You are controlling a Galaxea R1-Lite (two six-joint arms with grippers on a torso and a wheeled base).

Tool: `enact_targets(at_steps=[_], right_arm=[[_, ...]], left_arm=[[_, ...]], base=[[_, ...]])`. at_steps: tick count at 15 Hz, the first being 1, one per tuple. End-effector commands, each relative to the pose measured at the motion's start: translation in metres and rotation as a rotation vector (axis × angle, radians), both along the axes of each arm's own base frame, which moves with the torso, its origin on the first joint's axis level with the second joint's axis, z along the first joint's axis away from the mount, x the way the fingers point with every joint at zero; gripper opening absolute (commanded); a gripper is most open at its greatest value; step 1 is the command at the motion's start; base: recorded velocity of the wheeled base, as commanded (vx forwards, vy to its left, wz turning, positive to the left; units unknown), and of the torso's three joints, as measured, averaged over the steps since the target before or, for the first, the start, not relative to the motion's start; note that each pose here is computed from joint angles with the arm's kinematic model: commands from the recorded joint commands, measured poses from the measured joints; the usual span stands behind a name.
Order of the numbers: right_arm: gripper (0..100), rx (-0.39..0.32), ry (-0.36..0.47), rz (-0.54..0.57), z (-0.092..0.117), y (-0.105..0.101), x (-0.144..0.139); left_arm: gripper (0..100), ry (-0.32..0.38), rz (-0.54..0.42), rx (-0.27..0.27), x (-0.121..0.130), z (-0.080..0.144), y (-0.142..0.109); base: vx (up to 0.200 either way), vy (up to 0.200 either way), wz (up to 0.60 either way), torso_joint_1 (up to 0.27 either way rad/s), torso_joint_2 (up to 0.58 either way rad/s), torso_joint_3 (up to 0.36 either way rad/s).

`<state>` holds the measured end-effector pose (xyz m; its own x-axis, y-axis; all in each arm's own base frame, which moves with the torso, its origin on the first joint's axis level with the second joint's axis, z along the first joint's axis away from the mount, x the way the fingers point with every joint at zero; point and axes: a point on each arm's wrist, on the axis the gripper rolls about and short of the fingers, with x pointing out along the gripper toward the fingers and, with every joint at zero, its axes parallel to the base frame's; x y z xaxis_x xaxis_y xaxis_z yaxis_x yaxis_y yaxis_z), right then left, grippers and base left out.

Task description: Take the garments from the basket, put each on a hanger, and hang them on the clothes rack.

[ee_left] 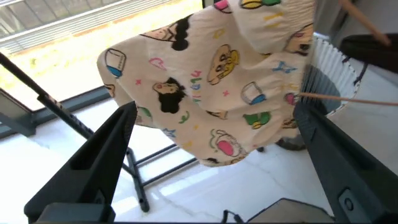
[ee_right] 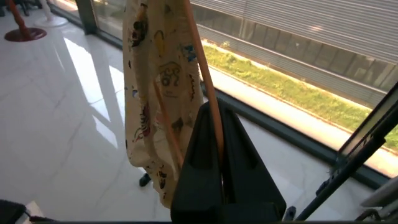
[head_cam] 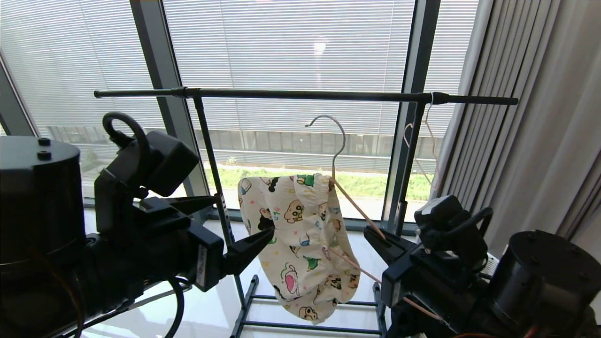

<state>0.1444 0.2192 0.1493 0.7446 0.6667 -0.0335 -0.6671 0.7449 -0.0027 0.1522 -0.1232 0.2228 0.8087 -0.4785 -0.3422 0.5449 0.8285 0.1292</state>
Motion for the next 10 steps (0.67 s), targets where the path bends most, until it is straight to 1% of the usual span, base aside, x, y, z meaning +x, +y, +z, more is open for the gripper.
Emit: enact_targets(at_steps=[1,3,4,5,7,8,10], right_arm=[[0,-0.012,-0.024,0.051,0.003,-0.027,-0.006],[0,-0.083,-0.047,0.156,-0.005,-0.039,-0.005],[0,-0.103,-0.057,0.197,-0.007,-0.041,-0.005],[0,-0.118,-0.075,0.262,-0.007,-0.04,-0.006],[0,-0.14,-0.091,0.31,-0.01,-0.039,-0.007],[0,-0.15,-0.101,0.329,-0.01,-0.038,-0.008],[0,-0.18,-0.121,0.361,-0.013,-0.042,-0.012]], left_arm=[[100,-0.047,0.012,0.047,-0.008,-0.004,0.032],[100,-0.05,-0.105,0.029,-0.015,-0.005,0.035],[100,-0.049,-0.143,0.038,-0.016,-0.008,0.035],[100,-0.056,-0.227,0.078,-0.021,-0.015,0.036],[100,-0.06,-0.364,0.149,-0.026,-0.031,0.036],[100,-0.053,-0.394,0.169,-0.027,-0.037,0.037],[100,-0.042,-0.402,0.175,-0.026,-0.04,0.035]], base=[[0.0,0.0,0.0,0.0,0.0,0.0],[0.0,0.0,0.0,0.0,0.0,0.0],[0.0,0.0,0.0,0.0,0.0,0.0],[0.0,0.0,0.0,0.0,0.0,0.0],[0.0,0.0,0.0,0.0,0.0,0.0],[0.0,0.0,0.0,0.0,0.0,0.0],[0.0,0.0,0.0,0.0,0.0,0.0]])
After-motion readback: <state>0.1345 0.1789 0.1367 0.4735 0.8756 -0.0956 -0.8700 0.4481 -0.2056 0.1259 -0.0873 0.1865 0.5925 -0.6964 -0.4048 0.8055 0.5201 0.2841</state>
